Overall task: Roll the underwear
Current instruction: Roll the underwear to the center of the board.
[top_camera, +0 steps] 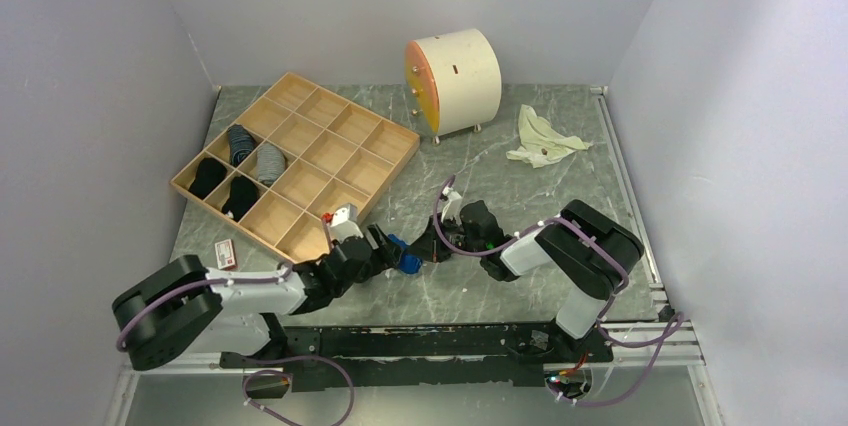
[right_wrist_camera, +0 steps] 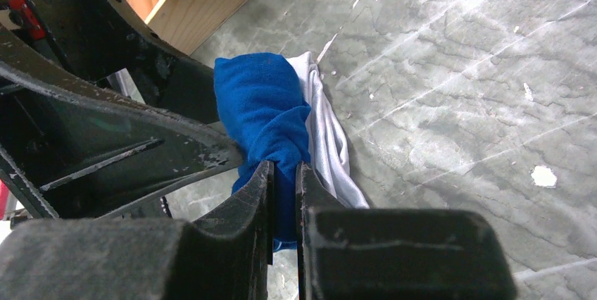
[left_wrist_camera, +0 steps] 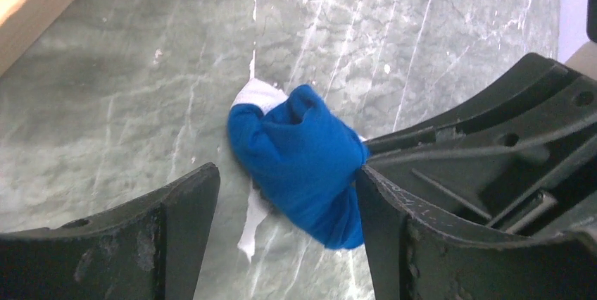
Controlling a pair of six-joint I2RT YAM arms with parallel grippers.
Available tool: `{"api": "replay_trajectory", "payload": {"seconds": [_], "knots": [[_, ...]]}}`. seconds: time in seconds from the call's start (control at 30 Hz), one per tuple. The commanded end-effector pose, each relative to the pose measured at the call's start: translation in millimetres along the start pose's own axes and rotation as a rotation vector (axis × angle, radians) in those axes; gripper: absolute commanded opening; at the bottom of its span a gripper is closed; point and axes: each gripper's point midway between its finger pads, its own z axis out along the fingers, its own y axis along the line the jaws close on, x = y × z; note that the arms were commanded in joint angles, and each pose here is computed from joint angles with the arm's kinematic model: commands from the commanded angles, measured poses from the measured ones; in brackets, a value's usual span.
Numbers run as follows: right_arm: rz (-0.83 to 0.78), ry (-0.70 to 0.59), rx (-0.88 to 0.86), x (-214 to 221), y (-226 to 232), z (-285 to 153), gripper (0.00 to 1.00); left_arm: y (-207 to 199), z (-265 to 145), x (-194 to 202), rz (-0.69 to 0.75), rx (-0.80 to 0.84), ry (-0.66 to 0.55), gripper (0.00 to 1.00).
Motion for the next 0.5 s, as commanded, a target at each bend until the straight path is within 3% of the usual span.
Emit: {"api": "replay_trajectory", "payload": {"seconds": [0.0, 0.23, 0.47], "knots": [[0.038, 0.206, 0.334, 71.4, -80.8, -24.8, 0.06, 6.7, 12.7, -1.1, -0.023, -0.071, -0.029, 0.75], [0.025, 0.203, 0.327, 68.2, -77.0, -28.0, 0.10, 34.2, 15.3, -2.6, -0.041, -0.204, -0.067, 0.70], [0.033, 0.183, 0.298, 64.9, -69.0, -30.6, 0.14, 47.6, 29.4, 16.3, 0.062, -0.322, 0.023, 0.46]]}}
